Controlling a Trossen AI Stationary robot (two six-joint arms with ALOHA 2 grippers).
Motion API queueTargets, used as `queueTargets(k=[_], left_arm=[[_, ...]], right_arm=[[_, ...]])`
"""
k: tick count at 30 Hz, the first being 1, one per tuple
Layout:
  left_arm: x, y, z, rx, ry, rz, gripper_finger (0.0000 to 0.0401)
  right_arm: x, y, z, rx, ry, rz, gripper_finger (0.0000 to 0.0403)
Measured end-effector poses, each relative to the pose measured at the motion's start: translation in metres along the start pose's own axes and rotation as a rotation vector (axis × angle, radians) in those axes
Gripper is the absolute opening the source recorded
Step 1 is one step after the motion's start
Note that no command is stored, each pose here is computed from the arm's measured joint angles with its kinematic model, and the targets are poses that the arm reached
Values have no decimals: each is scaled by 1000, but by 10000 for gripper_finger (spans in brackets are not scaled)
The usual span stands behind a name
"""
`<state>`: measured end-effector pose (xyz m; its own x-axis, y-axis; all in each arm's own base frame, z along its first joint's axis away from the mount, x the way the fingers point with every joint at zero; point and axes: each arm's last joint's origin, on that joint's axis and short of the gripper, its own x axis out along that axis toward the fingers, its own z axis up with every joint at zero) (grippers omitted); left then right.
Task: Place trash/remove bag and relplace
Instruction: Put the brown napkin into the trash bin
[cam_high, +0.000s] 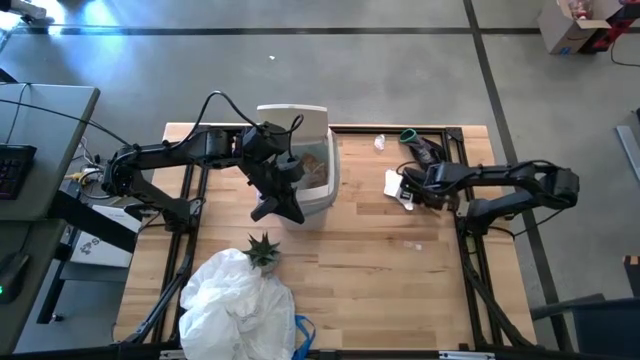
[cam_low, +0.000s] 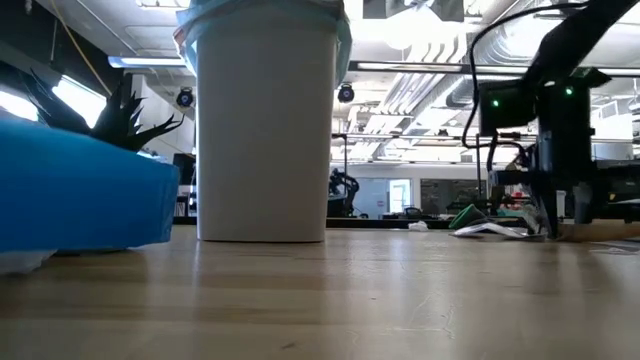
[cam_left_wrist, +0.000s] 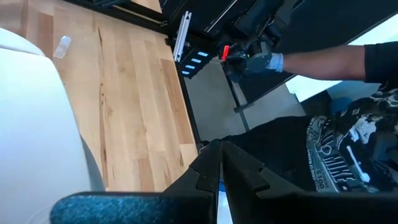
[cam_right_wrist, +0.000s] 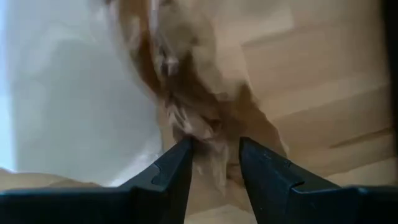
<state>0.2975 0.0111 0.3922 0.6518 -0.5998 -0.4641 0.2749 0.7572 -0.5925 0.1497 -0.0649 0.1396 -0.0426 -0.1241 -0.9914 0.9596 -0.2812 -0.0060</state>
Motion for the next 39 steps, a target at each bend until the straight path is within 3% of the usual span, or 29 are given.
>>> queueTargets(k=[5, 13, 19, 26, 31, 39], left_arm=[[0, 0, 0, 0, 0, 1, 0], [0, 1, 0, -1, -2, 3, 0], [0, 1, 0, 7, -2, 4, 0], [-3, -2, 0, 22, -9, 3, 0], [-5, -4, 0, 30, -17, 4, 0], [-22, -18, -2, 68, -68, 26, 0]], right_arm=[[3, -1, -6, 3, -7, 17, 107], [-8, 2, -9, -35, -83, -11, 7], [-20, 3, -12, -65, -118, -52, 1], [-66, 18, -15, -113, -229, -33, 0], [-114, 31, -22, -160, -326, 71, 0], [-204, 45, -51, -288, -464, 443, 0]])
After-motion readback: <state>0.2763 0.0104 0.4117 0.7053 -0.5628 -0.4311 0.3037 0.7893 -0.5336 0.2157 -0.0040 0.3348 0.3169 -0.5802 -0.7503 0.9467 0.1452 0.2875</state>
